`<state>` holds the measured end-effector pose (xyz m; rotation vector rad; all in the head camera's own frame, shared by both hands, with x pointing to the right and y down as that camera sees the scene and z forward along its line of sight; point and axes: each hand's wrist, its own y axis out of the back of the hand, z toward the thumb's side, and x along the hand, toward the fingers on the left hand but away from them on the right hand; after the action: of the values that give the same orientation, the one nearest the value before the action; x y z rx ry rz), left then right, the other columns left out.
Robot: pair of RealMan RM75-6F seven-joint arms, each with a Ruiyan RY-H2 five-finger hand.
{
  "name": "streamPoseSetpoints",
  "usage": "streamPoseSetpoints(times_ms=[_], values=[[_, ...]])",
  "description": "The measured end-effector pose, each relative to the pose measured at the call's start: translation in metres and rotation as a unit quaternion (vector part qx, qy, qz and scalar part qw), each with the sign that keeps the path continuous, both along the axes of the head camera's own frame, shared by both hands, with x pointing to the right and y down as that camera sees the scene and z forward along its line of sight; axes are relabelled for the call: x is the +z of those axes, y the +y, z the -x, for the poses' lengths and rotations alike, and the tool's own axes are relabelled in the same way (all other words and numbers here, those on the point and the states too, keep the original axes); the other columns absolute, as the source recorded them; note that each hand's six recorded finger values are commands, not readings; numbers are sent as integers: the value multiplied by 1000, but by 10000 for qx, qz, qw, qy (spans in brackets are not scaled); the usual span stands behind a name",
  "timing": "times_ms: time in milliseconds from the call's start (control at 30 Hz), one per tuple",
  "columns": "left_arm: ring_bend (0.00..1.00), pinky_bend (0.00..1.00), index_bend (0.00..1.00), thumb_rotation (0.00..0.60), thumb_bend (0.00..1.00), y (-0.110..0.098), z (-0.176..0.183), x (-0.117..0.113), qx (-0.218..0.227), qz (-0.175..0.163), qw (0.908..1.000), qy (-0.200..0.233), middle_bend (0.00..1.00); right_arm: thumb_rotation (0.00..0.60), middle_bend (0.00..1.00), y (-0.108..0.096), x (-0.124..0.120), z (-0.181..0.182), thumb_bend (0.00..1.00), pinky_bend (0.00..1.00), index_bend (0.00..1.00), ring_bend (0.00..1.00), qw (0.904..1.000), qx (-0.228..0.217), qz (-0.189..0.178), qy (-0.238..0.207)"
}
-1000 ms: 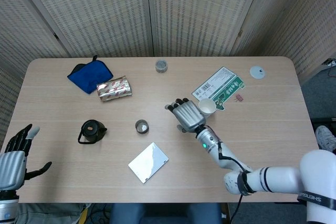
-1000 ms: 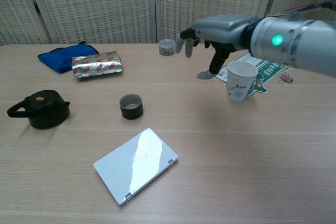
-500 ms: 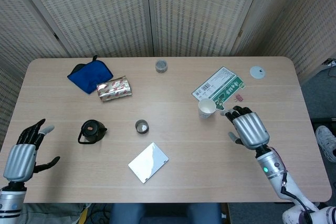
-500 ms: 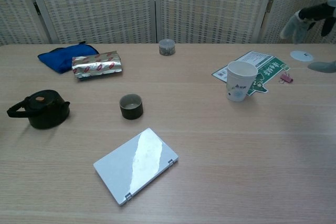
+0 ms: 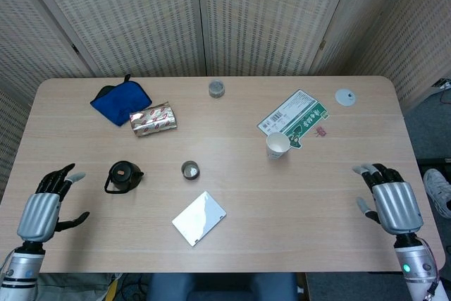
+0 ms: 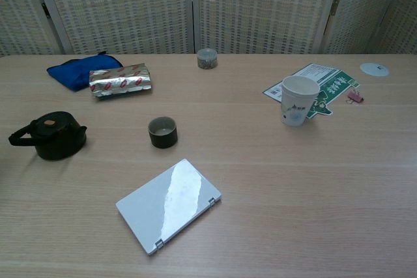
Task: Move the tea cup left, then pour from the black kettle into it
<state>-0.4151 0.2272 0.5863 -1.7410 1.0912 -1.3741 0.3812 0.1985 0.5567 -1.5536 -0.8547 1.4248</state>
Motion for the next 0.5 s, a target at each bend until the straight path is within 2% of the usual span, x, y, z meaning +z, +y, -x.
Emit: streamPoseSetpoints(times_ms=[133,233,333,500], values=[[140,87,239,600,170,-1,-8,4,123,4,9999,82,115,600,265,3,-4,-6,257,301,259,193,9999,112,-101,-16],[167,87,338,600,169,-4,-15,8,261,1,9995,148,155,600,264,0,-9,-10,257,301,260,193,9996,177,-205,-6],[210,86,393,600,170,-9,-24,15,496,4,9986,157,221,600,262,-3,-14,-13,256,301,260,193,9993,240,-302,-1],[273,87,431,600,168,-19,-41,32,945,88,9954,129,302,600,262,-7,-22,-20,257,301,259,193,9986,338,-409,33]])
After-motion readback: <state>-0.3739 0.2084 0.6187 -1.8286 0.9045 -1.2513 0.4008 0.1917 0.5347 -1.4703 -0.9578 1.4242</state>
